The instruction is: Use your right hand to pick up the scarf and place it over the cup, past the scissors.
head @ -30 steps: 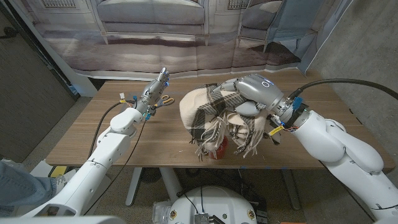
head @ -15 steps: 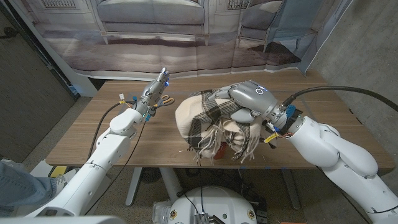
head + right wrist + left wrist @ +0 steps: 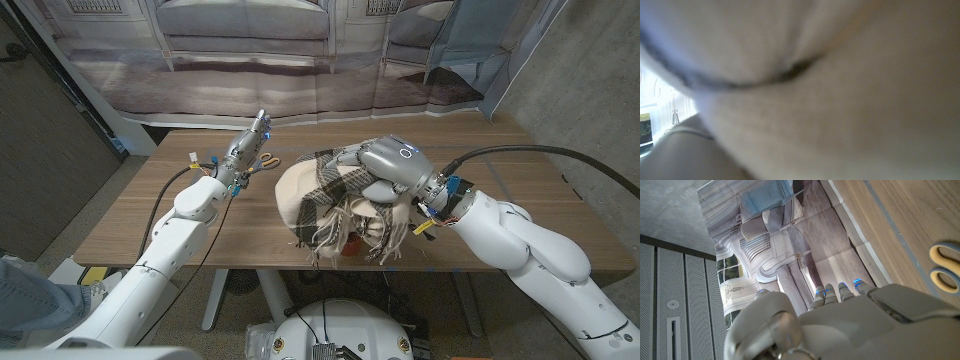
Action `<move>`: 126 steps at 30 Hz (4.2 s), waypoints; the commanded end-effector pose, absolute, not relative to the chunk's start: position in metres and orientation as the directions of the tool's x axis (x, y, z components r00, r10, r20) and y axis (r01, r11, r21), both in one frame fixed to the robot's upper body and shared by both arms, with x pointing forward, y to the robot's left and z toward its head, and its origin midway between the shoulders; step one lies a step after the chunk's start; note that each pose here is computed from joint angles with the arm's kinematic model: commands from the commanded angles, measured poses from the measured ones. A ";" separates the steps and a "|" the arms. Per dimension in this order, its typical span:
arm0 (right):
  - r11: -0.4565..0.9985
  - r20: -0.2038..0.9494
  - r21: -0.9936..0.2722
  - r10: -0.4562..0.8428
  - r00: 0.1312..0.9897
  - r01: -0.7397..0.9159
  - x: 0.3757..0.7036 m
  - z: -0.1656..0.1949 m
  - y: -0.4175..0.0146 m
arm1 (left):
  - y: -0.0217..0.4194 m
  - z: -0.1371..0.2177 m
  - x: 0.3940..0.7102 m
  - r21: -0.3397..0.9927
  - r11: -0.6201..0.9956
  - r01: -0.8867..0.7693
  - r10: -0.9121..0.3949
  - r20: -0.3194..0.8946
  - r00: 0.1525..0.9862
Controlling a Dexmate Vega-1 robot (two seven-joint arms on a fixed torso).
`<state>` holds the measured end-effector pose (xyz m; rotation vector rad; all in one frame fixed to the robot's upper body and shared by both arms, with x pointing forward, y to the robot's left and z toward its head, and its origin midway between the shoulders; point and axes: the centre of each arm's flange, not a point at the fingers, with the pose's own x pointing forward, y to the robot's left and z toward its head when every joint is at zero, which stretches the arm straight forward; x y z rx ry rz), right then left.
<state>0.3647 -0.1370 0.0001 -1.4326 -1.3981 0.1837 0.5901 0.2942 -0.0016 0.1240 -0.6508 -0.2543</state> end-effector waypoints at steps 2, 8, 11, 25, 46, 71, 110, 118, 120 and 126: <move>0.232 0.529 -0.735 0.785 0.324 0.637 0.380 -0.010 -0.130 | 0.299 -0.003 0.589 0.189 0.963 0.193 -0.268 0.585 0.766; 0.237 0.536 -0.730 0.781 0.322 0.641 0.387 -0.017 -0.131 | 0.296 -0.002 0.591 0.194 0.961 0.197 -0.275 0.577 0.769; 0.239 0.535 -0.737 0.778 0.330 0.632 0.389 -0.018 -0.133 | 0.296 -0.002 0.590 0.196 0.961 0.194 -0.273 0.577 0.770; 0.216 0.510 -0.757 0.785 0.351 0.617 0.393 -0.032 -0.138 | 0.291 -0.003 0.589 0.195 0.962 0.193 -0.271 0.579 0.769; 0.152 0.471 -0.766 0.794 0.385 0.624 0.397 -0.056 -0.137 | 0.282 -0.005 0.585 0.203 0.957 0.205 -0.287 0.575 0.766; 0.142 0.443 -0.796 0.799 0.406 0.588 0.421 -0.079 -0.126 | 0.288 -0.009 0.573 0.195 0.963 0.184 -0.265 0.581 0.770; 0.123 0.429 -0.828 0.767 0.477 0.547 0.447 -0.086 -0.144 | 0.287 -0.014 0.583 0.195 0.962 0.193 -0.271 0.557 0.785; 0.123 0.425 -0.829 0.772 0.472 0.546 0.447 -0.080 -0.148 | 0.286 -0.008 0.585 0.201 0.960 0.193 -0.274 0.557 0.784; 0.116 0.421 -0.828 0.775 0.471 0.548 0.446 -0.078 -0.149 | 0.286 -0.006 0.585 0.209 0.959 0.193 -0.279 0.556 0.783; 0.106 0.421 -0.818 0.779 0.464 0.565 0.442 -0.078 -0.151 | 0.284 -0.004 0.588 0.211 0.958 0.196 -0.283 0.554 0.783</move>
